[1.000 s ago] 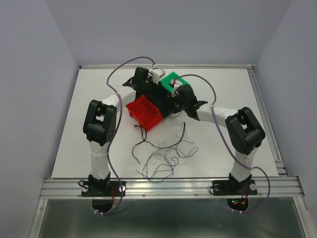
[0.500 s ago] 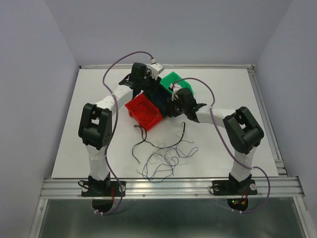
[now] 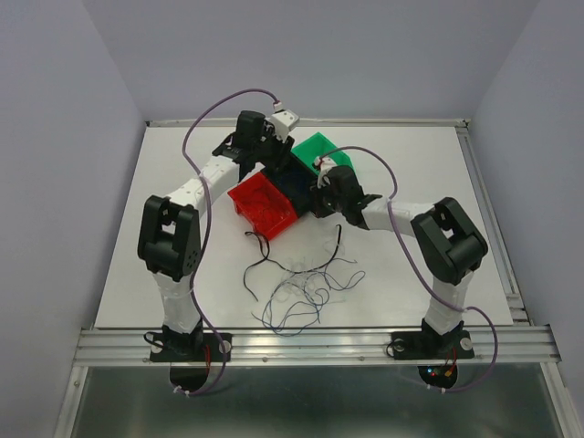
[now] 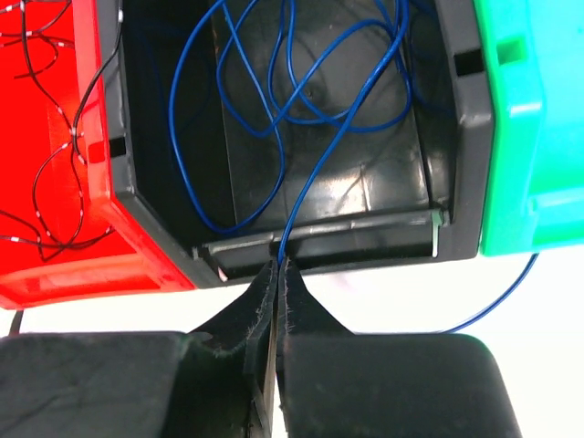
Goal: Untangle the cables
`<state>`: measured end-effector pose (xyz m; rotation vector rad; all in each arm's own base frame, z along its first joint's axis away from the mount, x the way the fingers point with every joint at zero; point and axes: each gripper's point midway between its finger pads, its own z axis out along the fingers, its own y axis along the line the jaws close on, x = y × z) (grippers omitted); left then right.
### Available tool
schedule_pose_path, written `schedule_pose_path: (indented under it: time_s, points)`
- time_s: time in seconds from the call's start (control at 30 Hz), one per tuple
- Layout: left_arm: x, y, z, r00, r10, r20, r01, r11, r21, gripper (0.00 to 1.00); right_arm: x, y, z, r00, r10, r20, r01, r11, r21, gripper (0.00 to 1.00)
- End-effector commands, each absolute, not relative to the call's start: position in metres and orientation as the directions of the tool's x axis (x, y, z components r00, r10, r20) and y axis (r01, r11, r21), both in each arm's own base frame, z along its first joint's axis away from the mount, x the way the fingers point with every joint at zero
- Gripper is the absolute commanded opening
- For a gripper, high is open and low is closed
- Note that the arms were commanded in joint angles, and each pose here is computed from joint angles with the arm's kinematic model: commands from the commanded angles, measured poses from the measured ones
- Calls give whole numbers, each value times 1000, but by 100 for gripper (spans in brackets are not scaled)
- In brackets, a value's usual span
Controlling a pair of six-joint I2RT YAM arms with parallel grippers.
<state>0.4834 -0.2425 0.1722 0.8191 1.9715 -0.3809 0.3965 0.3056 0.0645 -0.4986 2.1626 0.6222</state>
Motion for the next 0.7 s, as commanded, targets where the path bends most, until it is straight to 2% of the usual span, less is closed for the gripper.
schedule_pose_path:
  time_s: [0.0,0.3,0.47,0.67]
  points:
    - [474,-238,211,-269,373,-888,688,720,94,53,387,307,84,-569,-134,-811,-557,789,260,1]
    - [468,-232,225,-249,373,-894,681,724,112,54,412,325,166,-444,-44,-895,-596,760,258,1]
    - [458,-228,238,-243,387,-890,695,709,119,55,434,345,184,-421,-14,-907,-619,735,276,0]
    - [418,-215,244,-241,418,-876,720,682,127,56,456,359,195,-415,43,-909,-606,733,311,0]
